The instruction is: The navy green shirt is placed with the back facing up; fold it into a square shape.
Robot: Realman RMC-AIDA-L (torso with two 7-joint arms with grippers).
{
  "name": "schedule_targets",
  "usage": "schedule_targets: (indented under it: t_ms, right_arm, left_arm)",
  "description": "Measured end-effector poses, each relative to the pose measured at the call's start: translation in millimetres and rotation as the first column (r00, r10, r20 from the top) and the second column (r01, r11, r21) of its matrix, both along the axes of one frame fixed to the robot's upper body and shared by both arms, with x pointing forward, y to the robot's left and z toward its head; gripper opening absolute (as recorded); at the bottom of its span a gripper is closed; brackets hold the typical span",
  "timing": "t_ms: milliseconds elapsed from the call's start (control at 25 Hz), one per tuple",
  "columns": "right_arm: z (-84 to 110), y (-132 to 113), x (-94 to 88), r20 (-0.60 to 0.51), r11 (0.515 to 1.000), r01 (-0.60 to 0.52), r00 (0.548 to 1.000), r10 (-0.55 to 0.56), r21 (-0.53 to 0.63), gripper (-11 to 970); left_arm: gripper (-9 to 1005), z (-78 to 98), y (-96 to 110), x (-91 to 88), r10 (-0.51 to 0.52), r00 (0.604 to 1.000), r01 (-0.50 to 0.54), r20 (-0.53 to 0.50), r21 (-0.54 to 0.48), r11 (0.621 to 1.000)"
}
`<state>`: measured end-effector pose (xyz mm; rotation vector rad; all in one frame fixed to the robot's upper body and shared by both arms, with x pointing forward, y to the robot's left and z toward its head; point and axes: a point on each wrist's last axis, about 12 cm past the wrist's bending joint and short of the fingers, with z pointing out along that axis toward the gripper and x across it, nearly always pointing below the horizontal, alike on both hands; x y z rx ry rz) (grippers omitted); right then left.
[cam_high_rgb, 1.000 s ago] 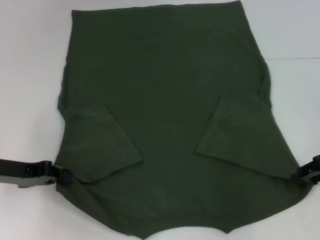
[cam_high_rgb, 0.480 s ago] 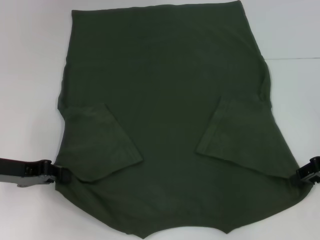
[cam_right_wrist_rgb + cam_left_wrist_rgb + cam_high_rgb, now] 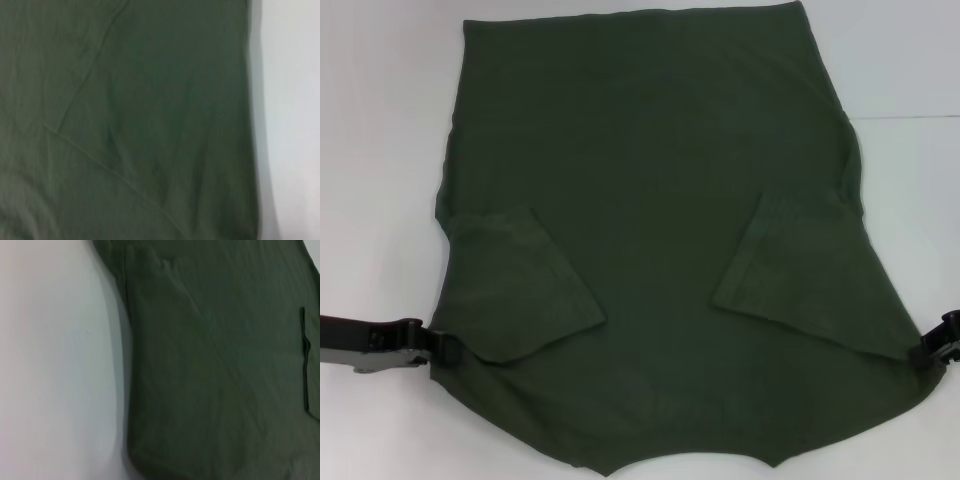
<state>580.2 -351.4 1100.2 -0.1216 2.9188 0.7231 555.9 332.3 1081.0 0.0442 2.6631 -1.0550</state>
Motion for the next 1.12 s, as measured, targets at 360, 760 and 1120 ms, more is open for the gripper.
schedule_targets:
  t_ms: [360,760,1120]
  right_arm:
    - [-1.3,2.1,-0.3,0.009,1.0,-0.023,1.0,0.023,-0.01,201]
    - [-2.8,1.7,0.6,0.023,0.999,-0.029,0.999,0.029,-0.019,30]
    - [-1.0,3.9,2.6,0.043,0.999,-0.038,0.998,0.038,-0.009,28]
  left_arm:
    - [41,0.6,-0.4,0.8,0.0,1.0,0.0,0.003,-0.001,1.0]
    - [41,2.0,-0.3,2.2,-0.002,1.0,0.002,0.01,-0.001,1.0]
    - [40,3.9,1.0,3.6,0.0,1.0,0.0,0.021,-0.003,1.0]
